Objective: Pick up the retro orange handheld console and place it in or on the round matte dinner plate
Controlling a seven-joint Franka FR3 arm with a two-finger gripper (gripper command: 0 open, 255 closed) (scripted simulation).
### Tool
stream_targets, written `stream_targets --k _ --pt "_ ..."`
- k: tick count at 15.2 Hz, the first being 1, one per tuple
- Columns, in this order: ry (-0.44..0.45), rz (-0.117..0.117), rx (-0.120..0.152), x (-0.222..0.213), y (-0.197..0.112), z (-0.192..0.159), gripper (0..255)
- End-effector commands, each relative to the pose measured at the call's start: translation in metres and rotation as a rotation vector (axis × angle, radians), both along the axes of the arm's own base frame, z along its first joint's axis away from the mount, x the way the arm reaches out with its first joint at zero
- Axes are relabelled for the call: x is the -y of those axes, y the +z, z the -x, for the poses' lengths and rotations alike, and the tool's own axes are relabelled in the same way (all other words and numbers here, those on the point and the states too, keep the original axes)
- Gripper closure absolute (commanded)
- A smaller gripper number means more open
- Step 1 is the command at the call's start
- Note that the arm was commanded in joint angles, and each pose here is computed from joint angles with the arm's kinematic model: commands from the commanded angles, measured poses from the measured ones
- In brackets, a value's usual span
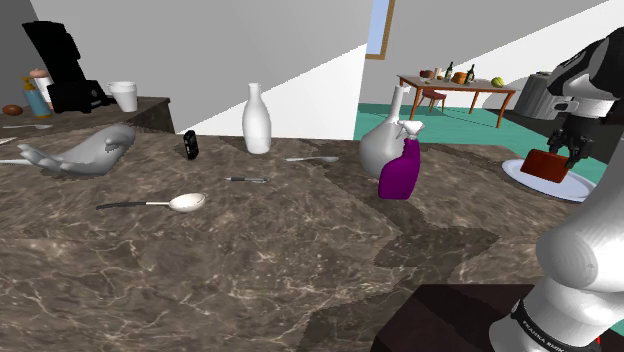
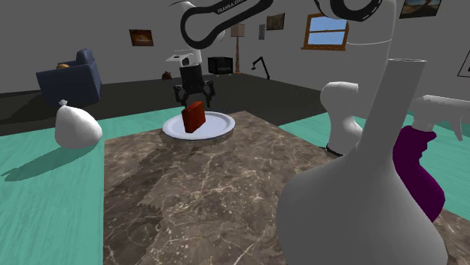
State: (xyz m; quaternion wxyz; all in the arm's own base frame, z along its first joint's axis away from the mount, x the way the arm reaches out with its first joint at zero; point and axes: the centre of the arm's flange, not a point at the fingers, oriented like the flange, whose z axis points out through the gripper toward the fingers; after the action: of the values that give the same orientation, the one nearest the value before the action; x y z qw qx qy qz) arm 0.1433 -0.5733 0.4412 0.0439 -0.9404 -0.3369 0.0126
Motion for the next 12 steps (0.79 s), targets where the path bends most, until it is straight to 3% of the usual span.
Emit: stream_targets --k 1,3,7,12 --pt "0.0 0.0 0.0 0.0 0.0 0.0 0" --pt "0.0 0.0 0.0 0.0 0.0 0.0 0" --pt "0.0 0.0 0.0 0.004 0.05 -0.003 0" --pt "0.0 0.0 0.0 0.004 0.05 -0.003 0"
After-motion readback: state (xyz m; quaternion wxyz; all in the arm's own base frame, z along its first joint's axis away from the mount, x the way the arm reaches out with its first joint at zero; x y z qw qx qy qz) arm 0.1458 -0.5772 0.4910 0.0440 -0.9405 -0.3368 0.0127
